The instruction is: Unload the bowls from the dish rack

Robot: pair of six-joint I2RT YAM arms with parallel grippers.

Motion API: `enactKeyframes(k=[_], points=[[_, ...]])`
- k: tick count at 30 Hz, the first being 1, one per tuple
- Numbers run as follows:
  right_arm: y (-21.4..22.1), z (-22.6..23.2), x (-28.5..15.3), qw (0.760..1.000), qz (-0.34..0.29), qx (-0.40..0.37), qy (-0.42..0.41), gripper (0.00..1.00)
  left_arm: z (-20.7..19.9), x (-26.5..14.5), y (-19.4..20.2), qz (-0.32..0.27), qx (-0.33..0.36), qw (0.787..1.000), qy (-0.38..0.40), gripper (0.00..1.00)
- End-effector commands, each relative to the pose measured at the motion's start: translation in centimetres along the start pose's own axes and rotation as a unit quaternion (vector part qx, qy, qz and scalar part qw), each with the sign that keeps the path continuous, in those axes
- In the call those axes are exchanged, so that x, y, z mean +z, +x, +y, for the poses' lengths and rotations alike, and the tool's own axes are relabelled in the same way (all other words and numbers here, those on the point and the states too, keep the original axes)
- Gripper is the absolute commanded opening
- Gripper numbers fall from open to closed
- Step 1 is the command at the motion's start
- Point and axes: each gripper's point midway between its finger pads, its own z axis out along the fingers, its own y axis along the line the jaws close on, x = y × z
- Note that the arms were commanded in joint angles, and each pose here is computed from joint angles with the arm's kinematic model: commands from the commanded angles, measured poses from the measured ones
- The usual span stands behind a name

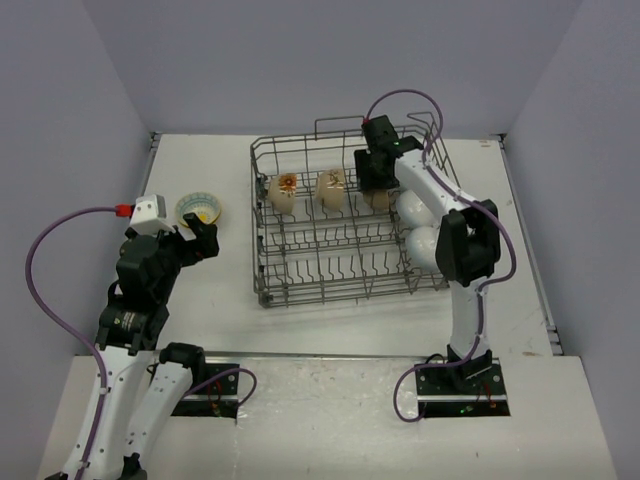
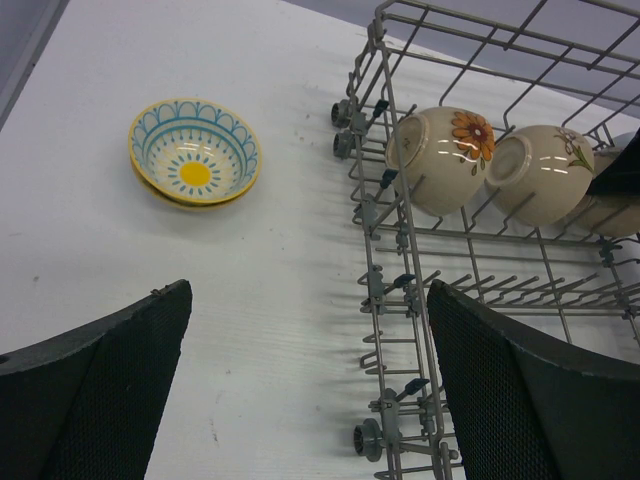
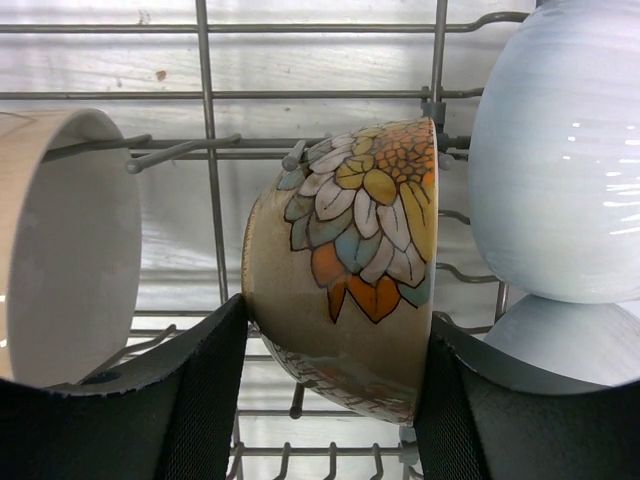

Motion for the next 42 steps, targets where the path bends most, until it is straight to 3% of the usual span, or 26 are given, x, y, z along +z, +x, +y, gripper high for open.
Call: enactKeyframes(k=[1, 3, 4, 5, 17, 22, 23, 25, 26, 28, 30, 37, 42], points=[[-5.8, 2.1, -7.1, 0.991, -0.104, 0.047, -0.069, 0.18, -0.4, 0.1, -0.9, -0.02, 0.014, 1.0, 0.011, 1.0], [-5.9, 2.1, -7.3, 0.99, -0.105, 0.051, -0.08, 0.1, -0.4, 0.0, -0.9, -0.02, 0.014, 1.0, 0.011, 1.0], [-5.8, 2.0, -7.3, 0.99, -0.105, 0.053, -0.082, 0.01, -0.4, 0.0, -0.9, -0.02, 0.014, 1.0, 0.011, 1.0], [-5.7, 2.0, -7.2, 0.99, -0.102, 0.053, -0.084, 0.0, -0.4, 0.0, -0.9, -0.02, 0.014, 1.0, 0.012, 1.0], [-6.8, 2.8, -10.1, 0.964, -0.115, 0.083, -0.223, 0.0, -0.4, 0.2, -0.8, -0.016, 0.014, 1.0, 0.01, 1.0], [-6.5, 2.2, -9.2, 0.96, -0.097, 0.096, -0.245, 0.0, -0.4, 0.2, -0.8, -0.017, 0.014, 1.0, 0.01, 1.0], [-6.2, 2.1, -8.9, 0.961, -0.093, 0.095, -0.242, 0.04, -0.4, 0.1, -0.8, -0.018, 0.014, 1.0, 0.01, 1.0], [-5.9, 0.8, -8.2, 0.969, -0.094, 0.101, -0.205, 0.28, -0.4, 0.1, -0.8, -0.018, 0.014, 1.0, 0.01, 1.0], [-5.8, 0.2, -8.0, 0.972, -0.096, 0.103, -0.187, 0.35, -0.4, 0.2, -0.8, -0.017, 0.014, 1.0, 0.011, 1.0], [-5.7, -1.5, -7.7, 0.979, -0.105, 0.106, -0.137, 0.39, -0.4, 0.1, -0.8, -0.018, 0.014, 1.0, 0.011, 1.0], [-5.5, -2.3, -7.2, 0.983, -0.101, 0.099, -0.119, 0.51, -0.4, 0.1, -0.8, -0.017, 0.014, 1.0, 0.011, 1.0], [-2.3, -1.9, -4.2, 0.977, -0.013, 0.11, -0.18, 0.53, -0.4, 0.2, -0.7, -0.016, 0.014, 1.0, 0.011, 1.0], [-1.2, -2.7, -3.3, 0.976, 0.002, 0.115, -0.185, 0.53, -0.4, 0.2, -0.7, -0.016, 0.014, 1.0, 0.012, 1.0]])
